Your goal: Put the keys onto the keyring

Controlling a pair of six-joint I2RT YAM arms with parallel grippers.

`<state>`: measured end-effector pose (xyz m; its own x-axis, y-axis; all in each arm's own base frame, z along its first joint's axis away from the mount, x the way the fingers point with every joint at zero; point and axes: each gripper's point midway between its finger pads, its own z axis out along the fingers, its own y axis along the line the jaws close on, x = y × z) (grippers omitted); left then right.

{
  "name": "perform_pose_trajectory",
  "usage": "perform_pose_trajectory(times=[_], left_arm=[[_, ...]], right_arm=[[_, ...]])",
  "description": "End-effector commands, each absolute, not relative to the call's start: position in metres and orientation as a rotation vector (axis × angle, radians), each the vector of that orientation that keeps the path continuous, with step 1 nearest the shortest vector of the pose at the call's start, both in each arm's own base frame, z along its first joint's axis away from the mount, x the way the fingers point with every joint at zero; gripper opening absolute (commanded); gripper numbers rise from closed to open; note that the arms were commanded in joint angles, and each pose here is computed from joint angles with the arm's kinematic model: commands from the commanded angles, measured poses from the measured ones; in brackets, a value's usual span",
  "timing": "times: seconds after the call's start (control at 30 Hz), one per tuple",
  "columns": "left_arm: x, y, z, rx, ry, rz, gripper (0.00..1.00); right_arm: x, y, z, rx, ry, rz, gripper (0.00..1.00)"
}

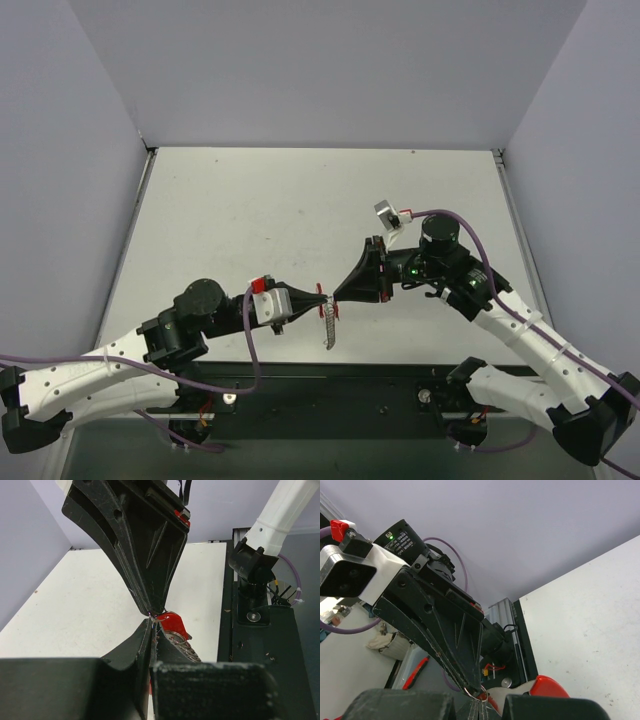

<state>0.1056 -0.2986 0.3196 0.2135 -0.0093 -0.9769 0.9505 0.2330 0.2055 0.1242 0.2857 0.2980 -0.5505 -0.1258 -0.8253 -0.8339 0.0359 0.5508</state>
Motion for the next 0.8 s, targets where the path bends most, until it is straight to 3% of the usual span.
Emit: perform_pose_trajectory(times=[0.0,0.77], left_arm=[[0.0848,-0.297,0.3631,1.082,0.938,-0.989,0.0],[0.0755,-0.2976,0.3645,1.134,0.876,-0.998,0.0]], right_arm=[[0.1369,0.2903,0.303,-0.965,1.688,1.526,0.0],[0.1354,0.291,0.3022,-0.956,1.717,1.597,0.0]])
